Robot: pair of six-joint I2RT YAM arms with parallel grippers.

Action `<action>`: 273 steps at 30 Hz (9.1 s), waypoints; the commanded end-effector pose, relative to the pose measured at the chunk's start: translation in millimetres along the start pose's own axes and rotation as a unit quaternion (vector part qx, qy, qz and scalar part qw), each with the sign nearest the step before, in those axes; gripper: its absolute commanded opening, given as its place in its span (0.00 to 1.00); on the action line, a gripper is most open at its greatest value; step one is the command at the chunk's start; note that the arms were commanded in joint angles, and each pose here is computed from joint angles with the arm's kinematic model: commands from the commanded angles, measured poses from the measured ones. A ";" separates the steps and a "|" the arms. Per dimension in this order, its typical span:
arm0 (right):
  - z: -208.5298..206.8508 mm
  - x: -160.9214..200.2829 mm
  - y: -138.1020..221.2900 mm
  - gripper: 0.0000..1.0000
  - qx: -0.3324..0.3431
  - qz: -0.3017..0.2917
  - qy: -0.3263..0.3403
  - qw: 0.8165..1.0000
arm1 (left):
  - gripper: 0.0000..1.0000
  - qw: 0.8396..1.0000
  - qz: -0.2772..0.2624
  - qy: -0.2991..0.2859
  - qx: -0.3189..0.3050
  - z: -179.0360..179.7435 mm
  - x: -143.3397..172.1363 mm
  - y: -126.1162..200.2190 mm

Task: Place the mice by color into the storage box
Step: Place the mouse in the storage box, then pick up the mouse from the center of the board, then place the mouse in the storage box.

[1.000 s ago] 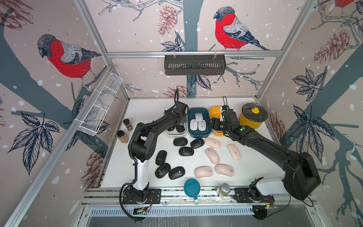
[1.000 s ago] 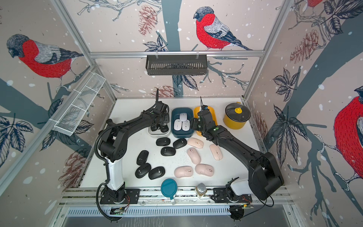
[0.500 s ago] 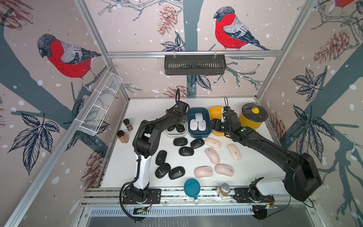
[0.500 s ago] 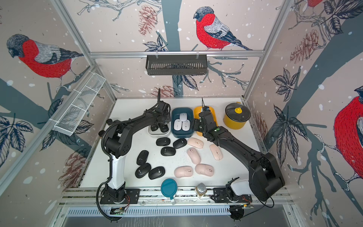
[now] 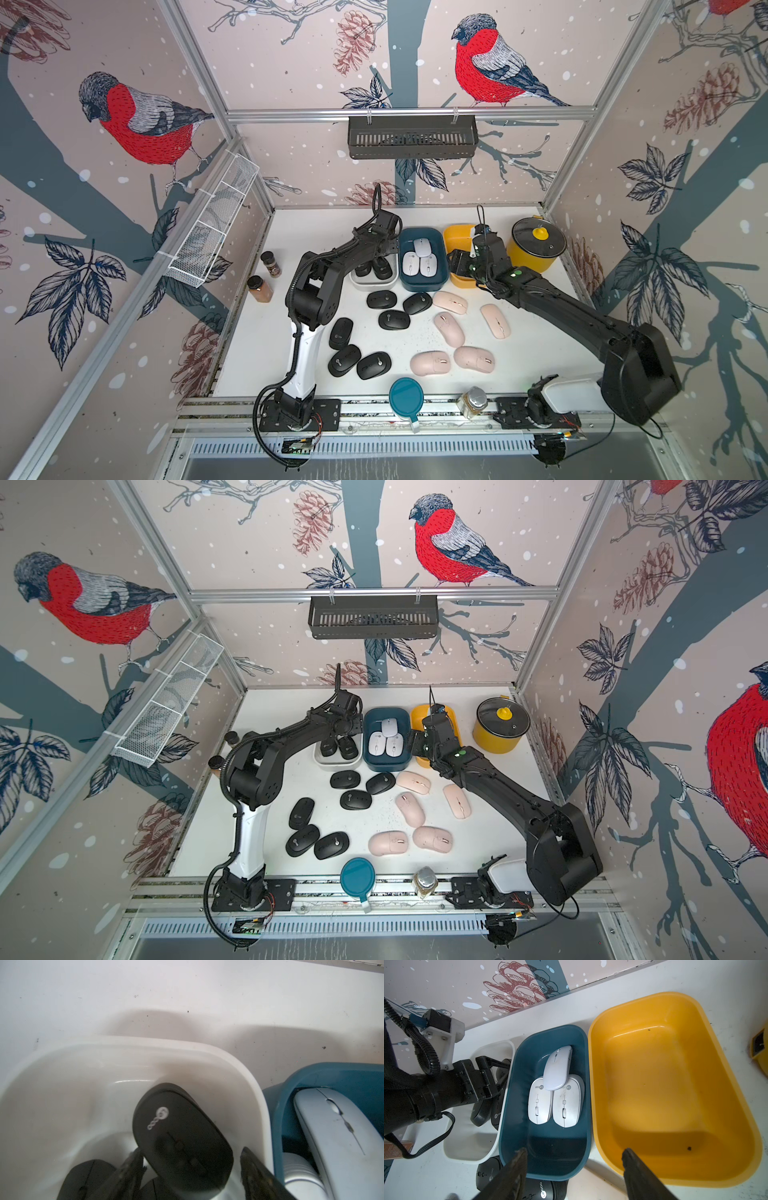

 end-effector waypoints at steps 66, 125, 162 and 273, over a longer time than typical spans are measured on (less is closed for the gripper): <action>12.5 2.7 15.7 0.73 -0.056 -0.005 0.004 0.998 | 0.73 0.919 0.135 -0.296 0.223 -58.5 206.5 125.8; 8.4 7.2 13.7 0.74 -0.048 0.002 -0.011 0.999 | 0.55 0.925 0.165 -0.307 0.154 -54.4 229.7 129.9; 12.6 -6.2 28.7 0.74 -0.047 -0.018 -0.006 0.999 | 0.53 0.985 -0.060 -0.144 0.068 -43.8 35.2 206.2; 4.6 -6.7 35.0 0.75 -0.054 -0.018 -0.009 0.998 | 0.76 0.997 -0.069 0.032 -0.025 36.4 -30.2 109.5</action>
Point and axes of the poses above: each gripper's point midway between its finger pads, its own y axis back along the fingers, its own z axis along the line the jaws close on, x = y × z, the point moved 2 cm from there along y, back along the fingers, and after that the axes turned 11 degrees about -y, right-handed, at the moved point
